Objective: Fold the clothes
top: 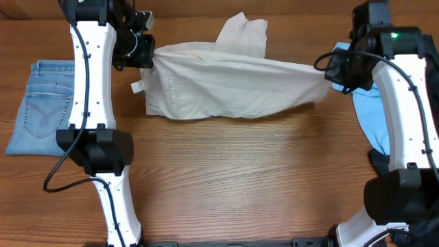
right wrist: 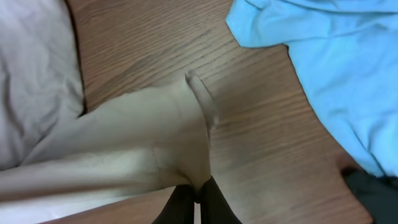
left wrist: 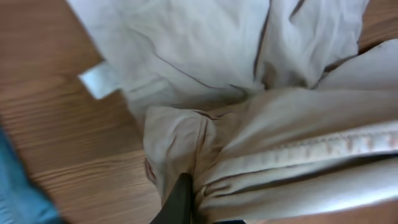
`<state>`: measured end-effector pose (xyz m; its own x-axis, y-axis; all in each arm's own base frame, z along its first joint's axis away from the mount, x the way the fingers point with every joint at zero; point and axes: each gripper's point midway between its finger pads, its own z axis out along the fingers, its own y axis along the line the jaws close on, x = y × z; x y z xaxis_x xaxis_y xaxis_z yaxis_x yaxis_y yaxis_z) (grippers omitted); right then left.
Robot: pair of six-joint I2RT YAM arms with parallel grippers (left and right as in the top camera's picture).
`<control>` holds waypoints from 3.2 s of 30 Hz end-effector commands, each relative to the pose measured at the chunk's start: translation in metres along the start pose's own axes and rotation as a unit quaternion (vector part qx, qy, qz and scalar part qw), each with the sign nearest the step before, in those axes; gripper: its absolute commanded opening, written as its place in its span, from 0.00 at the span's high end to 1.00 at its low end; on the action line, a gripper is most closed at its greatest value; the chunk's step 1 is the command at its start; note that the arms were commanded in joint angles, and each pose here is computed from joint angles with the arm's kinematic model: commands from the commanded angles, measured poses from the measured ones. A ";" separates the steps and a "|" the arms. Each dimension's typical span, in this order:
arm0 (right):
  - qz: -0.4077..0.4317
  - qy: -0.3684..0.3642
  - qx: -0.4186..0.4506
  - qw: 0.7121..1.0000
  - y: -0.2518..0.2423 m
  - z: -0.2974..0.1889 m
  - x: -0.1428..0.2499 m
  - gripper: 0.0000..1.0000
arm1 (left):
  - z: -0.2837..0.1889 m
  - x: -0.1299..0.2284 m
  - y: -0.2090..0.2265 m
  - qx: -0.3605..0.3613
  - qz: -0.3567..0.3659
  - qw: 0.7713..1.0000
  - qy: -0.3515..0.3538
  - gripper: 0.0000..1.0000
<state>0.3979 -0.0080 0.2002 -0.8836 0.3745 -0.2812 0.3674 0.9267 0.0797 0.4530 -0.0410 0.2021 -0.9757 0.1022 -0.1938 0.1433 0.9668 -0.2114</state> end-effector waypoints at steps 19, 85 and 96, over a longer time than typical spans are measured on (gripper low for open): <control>-0.031 0.083 0.014 0.996 -0.034 0.009 0.036 0.96 | 0.057 0.067 0.016 0.011 -0.057 0.987 0.153 0.96; -0.239 -0.043 -0.214 0.946 0.109 0.029 0.056 0.59 | 0.127 0.059 0.034 -0.011 -0.085 0.995 -0.043 0.65; -0.267 -0.234 -0.282 0.891 0.224 0.054 -0.009 0.44 | 0.185 0.038 0.060 -0.006 -0.084 0.995 -0.062 0.66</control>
<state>0.4798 0.1926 0.1895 -0.6296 -0.0944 -0.7712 -0.4203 0.8762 0.2358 0.4536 -0.0242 0.0258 -0.9480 -0.1016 -0.3016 -0.0277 0.9704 -0.2399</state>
